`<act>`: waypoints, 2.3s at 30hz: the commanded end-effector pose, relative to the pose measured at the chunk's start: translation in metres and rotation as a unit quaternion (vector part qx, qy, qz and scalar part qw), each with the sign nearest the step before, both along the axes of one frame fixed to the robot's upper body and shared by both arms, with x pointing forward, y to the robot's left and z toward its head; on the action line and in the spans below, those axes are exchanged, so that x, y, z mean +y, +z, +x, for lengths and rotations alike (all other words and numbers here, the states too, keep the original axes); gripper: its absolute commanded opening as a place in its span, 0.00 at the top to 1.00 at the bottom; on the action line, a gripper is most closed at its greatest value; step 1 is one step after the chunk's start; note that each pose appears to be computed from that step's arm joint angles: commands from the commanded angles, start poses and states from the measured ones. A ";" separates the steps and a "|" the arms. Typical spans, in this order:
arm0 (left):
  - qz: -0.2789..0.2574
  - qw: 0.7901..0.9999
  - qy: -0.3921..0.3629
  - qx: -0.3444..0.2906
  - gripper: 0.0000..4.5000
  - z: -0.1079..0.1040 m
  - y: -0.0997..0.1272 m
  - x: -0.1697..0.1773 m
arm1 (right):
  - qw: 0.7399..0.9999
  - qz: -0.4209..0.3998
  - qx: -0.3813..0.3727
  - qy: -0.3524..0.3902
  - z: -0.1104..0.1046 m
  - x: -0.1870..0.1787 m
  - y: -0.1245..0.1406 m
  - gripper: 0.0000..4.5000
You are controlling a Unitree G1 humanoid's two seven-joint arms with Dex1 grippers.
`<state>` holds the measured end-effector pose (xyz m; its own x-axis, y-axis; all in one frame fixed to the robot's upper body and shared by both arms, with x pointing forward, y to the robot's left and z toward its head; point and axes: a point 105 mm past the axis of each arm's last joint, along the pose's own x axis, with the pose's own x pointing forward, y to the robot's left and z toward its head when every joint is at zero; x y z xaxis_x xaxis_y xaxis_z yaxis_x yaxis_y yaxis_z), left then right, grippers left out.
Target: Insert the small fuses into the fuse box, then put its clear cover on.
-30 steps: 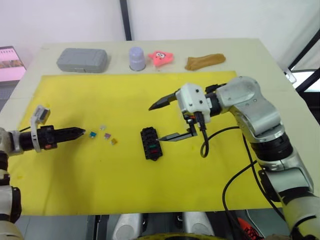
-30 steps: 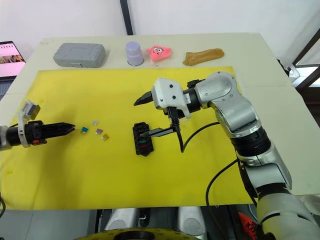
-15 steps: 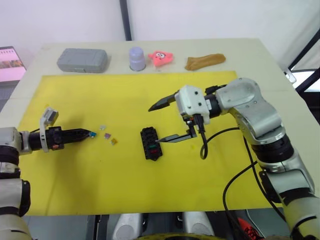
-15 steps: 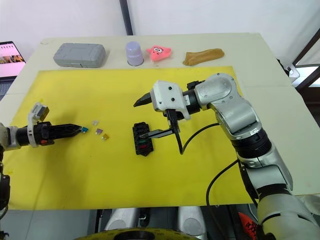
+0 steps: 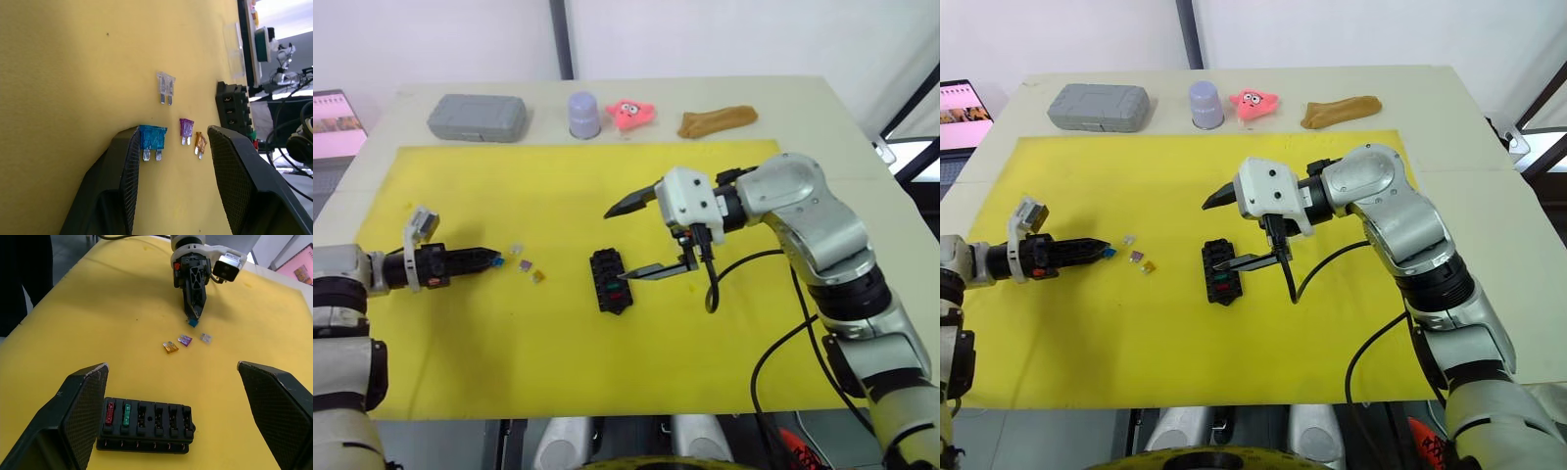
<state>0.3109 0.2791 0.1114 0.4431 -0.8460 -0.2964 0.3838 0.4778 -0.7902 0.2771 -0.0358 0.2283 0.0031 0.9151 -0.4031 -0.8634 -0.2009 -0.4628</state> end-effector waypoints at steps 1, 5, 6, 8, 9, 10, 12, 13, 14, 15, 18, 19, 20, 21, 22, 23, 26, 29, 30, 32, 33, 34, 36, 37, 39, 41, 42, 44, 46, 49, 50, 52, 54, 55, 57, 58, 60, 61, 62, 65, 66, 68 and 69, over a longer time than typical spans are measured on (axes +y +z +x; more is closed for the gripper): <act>0.005 1.000 -0.013 -0.005 0.49 0.001 0.001 -0.003 | 1.000 0.009 -0.020 0.010 -0.006 0.000 0.010 0.00; 0.009 1.000 -0.012 -0.003 0.49 -0.001 -0.001 0.000 | 1.000 0.010 -0.020 0.009 -0.006 0.000 0.010 0.00; 0.010 1.000 -0.012 -0.003 0.49 -0.001 -0.001 0.000 | 1.000 0.010 -0.020 0.009 -0.006 0.000 0.011 0.00; 0.014 1.000 -0.012 -0.003 0.62 -0.002 -0.002 0.000 | 1.000 0.011 -0.020 0.009 -0.006 0.000 0.011 0.00; 0.016 1.000 -0.013 -0.002 0.69 -0.003 -0.003 0.001 | 1.000 0.011 -0.021 0.009 -0.006 0.001 0.011 0.00; 0.018 1.000 -0.013 -0.001 0.69 -0.003 -0.004 0.001 | 1.000 0.011 -0.021 0.009 -0.005 0.001 0.011 0.00; 0.020 1.000 -0.013 0.000 0.69 -0.004 -0.005 0.001 | 1.000 0.012 -0.021 0.010 -0.005 0.001 0.011 0.00; 0.021 1.000 -0.014 0.000 0.69 -0.004 -0.006 0.001 | 1.000 0.012 -0.021 0.010 -0.005 0.002 0.011 0.00; 0.023 1.000 -0.014 0.001 0.69 -0.005 -0.007 0.002 | 1.000 0.012 -0.021 0.010 -0.005 0.002 0.011 0.00; 0.024 1.000 -0.014 0.001 0.69 -0.005 -0.008 0.002 | 1.000 0.012 -0.021 0.010 -0.005 0.002 0.011 0.00; 0.025 1.000 -0.012 0.002 0.69 -0.006 -0.009 0.003 | 1.000 0.012 -0.022 0.010 -0.005 0.002 0.011 0.00; 0.026 1.000 -0.011 0.001 0.69 -0.006 -0.009 0.003 | 1.000 0.012 -0.022 0.010 -0.005 0.002 0.011 0.00; 0.026 1.000 -0.011 0.001 0.69 -0.006 -0.009 0.004 | 1.000 0.012 -0.022 0.010 -0.005 0.002 0.011 0.00; 0.026 1.000 -0.010 0.001 0.69 -0.007 -0.009 0.004 | 1.000 0.012 -0.022 0.010 -0.004 0.002 0.011 0.00; 0.027 1.000 -0.010 0.001 0.69 -0.007 -0.009 0.004 | 1.000 0.012 -0.022 0.010 -0.004 0.002 0.011 0.00; 0.027 1.000 -0.010 0.000 0.69 -0.007 -0.009 0.005 | 1.000 0.012 -0.022 0.011 -0.004 0.002 0.011 0.00; 0.028 1.000 -0.008 -0.001 0.69 -0.007 -0.009 0.005 | 1.000 0.012 -0.023 0.011 -0.004 0.002 0.011 0.00; 0.031 0.999 -0.008 -0.001 0.98 -0.007 -0.010 0.006 | 1.000 0.013 -0.023 0.012 -0.004 0.002 0.012 0.00; 0.032 0.999 -0.009 -0.001 0.99 -0.008 -0.011 0.006 | 1.000 0.013 -0.023 0.012 -0.004 0.002 0.012 0.00; 0.035 0.999 -0.009 -0.001 0.99 -0.008 -0.012 0.006 | 1.000 0.013 -0.023 0.012 -0.004 0.002 0.012 0.00; 0.039 0.999 -0.009 -0.002 0.99 -0.009 -0.013 0.007 | 1.000 0.013 -0.023 0.012 -0.004 0.002 0.012 0.00; 0.042 0.999 -0.009 -0.003 0.99 -0.009 -0.014 0.007 | 1.000 0.013 -0.022 0.012 -0.004 0.002 0.012 0.00; 0.043 0.999 -0.009 -0.004 0.99 -0.009 -0.014 0.008 | 1.000 0.013 -0.022 0.012 -0.004 0.002 0.011 0.00; 0.042 0.999 -0.008 -0.004 0.99 -0.009 -0.014 0.008 | 1.000 0.013 -0.022 0.012 -0.004 0.002 0.011 0.00; 0.041 0.999 -0.008 -0.005 0.99 -0.010 -0.013 0.008 | 1.000 0.013 -0.022 0.012 -0.004 0.002 0.011 0.00; 0.038 0.999 -0.005 -0.009 0.99 -0.010 -0.011 0.010 | 1.000 0.013 -0.022 0.012 -0.004 0.002 0.011 0.00; 0.037 0.999 -0.004 -0.011 0.99 -0.010 -0.010 0.010 | 1.000 0.013 -0.022 0.012 -0.004 0.002 0.011 0.00; 0.034 0.999 -0.002 -0.016 0.99 -0.010 -0.007 0.010 | 1.000 0.013 -0.022 0.013 -0.004 0.003 0.011 0.00; 0.034 0.999 0.003 -0.025 0.99 -0.009 -0.004 0.011 | 1.000 0.014 -0.022 0.013 -0.003 0.003 0.011 0.00; 0.036 0.998 0.006 -0.044 0.99 -0.007 0.002 0.011 | 1.000 0.014 -0.021 0.013 -0.004 0.003 0.010 0.00; 0.036 0.998 0.006 -0.050 0.99 -0.006 0.005 0.011 | 1.000 0.014 -0.021 0.014 -0.004 0.003 0.010 0.00; 0.022 0.996 -0.001 -0.087 0.99 -0.003 0.025 0.005 | 1.000 0.014 -0.019 0.012 -0.003 0.003 0.009 0.00; 0.009 0.992 -0.014 -0.126 0.99 -0.001 0.048 -0.004 | 1.000 0.015 -0.016 0.009 -0.003 0.002 0.007 0.00; 0.002 0.989 -0.024 -0.144 0.99 -0.002 0.059 -0.010 | 1.000 0.016 -0.014 0.008 -0.002 0.002 0.007 0.00; -0.006 0.982 -0.054 -0.182 0.99 -0.007 0.080 -0.027 | 0.999 0.031 0.009 -0.002 -0.001 0.002 0.007 0.00; -0.008 0.979 -0.064 -0.191 0.99 -0.010 0.085 -0.033 | 0.999 0.038 0.021 -0.007 -0.001 0.003 0.007 0.00; -0.010 0.969 -0.105 -0.223 0.99 -0.018 0.100 -0.056 | 0.995 0.070 0.070 -0.026 0.003 0.008 0.010 0.00; -0.009 0.964 -0.125 -0.236 0.99 -0.023 0.104 -0.066 | 0.992 0.082 0.089 -0.033 0.004 0.010 0.011 0.00; -0.001 0.957 -0.144 -0.252 0.99 -0.028 0.107 -0.076 | 0.988 0.101 0.112 -0.042 0.006 0.013 0.013 0.00; 0.026 0.937 -0.182 -0.298 0.99 -0.033 0.111 -0.099 | 0.967 0.146 0.200 -0.060 0.007 0.020 0.019 0.00; 0.034 0.929 -0.194 -0.314 0.99 -0.035 0.114 -0.106 | 0.961 0.153 0.223 -0.059 0.005 0.021 0.020 0.00; 0.042 0.914 -0.212 -0.344 0.99 -0.038 0.120 -0.117 | 0.953 0.158 0.249 -0.065 0.004 0.021 0.020 0.00; 0.044 0.910 -0.216 -0.352 0.99 -0.039 0.122 -0.119 | 0.951 0.158 0.255 -0.069 0.004 0.021 0.020 0.00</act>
<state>0.2757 0.1651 0.2194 0.1931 -0.9693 -0.1523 0.9176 0.2334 -0.3217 0.2858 -0.0144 0.2328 0.0149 0.9922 -0.1236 -0.9995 0.0182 0.0254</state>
